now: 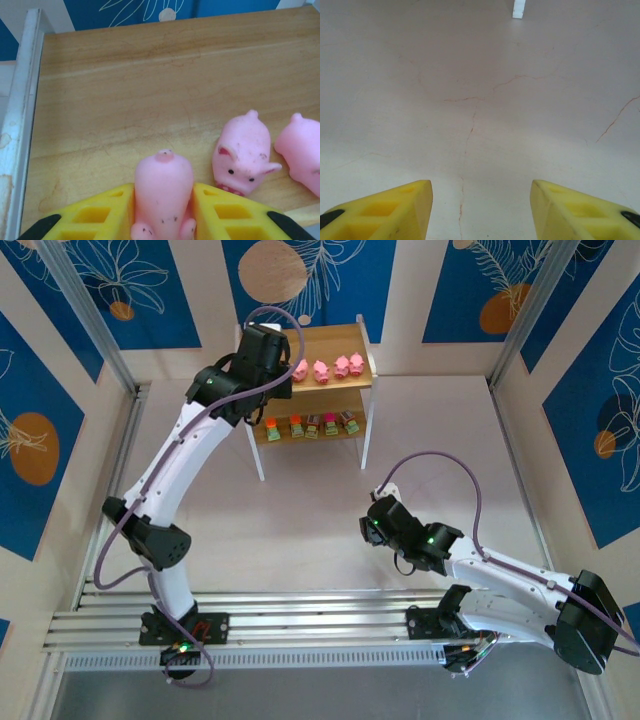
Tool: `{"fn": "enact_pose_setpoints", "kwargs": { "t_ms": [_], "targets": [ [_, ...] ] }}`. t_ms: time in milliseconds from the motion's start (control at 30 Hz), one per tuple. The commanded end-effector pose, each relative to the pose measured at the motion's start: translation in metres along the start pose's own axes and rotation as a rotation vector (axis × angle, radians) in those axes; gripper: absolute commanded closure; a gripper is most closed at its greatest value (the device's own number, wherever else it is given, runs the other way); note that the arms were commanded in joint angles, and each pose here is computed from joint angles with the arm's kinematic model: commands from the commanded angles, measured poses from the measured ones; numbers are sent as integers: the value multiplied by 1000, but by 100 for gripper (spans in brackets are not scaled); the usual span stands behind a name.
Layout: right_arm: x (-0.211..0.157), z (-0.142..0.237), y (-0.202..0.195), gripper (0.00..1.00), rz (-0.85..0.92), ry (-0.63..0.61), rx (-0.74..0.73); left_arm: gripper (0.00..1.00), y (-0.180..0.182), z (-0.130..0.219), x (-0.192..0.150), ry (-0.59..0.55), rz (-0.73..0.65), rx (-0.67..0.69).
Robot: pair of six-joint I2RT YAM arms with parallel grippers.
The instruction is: Place and organize the plastic toys onto the shelf
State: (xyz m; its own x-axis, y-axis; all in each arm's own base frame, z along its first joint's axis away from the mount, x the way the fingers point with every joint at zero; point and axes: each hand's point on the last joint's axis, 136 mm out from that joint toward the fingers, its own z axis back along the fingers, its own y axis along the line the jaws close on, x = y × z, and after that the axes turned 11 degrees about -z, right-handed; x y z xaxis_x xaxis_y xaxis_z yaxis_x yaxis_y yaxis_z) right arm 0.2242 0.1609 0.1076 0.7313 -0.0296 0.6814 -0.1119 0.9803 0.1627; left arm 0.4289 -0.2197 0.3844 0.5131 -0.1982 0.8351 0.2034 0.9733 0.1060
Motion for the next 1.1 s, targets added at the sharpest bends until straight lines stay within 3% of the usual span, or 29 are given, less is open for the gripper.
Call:
{"fn": "enact_pose_setpoints", "kwargs": {
  "t_ms": [0,367,833,1067],
  "targets": [
    [2,1,1,46,-9,-19,5,68,5,-3,8,-11,-7,1],
    [2,2,1,45,-11,-20,7,62,6,-13,1,20,-15,13],
    [2,2,1,42,-10,-19,4,51,10,3,14,-27,-6,0],
    [3,2,-1,30,-19,-19,-1,44,15,29,23,-69,6,-26]
  ]
}}
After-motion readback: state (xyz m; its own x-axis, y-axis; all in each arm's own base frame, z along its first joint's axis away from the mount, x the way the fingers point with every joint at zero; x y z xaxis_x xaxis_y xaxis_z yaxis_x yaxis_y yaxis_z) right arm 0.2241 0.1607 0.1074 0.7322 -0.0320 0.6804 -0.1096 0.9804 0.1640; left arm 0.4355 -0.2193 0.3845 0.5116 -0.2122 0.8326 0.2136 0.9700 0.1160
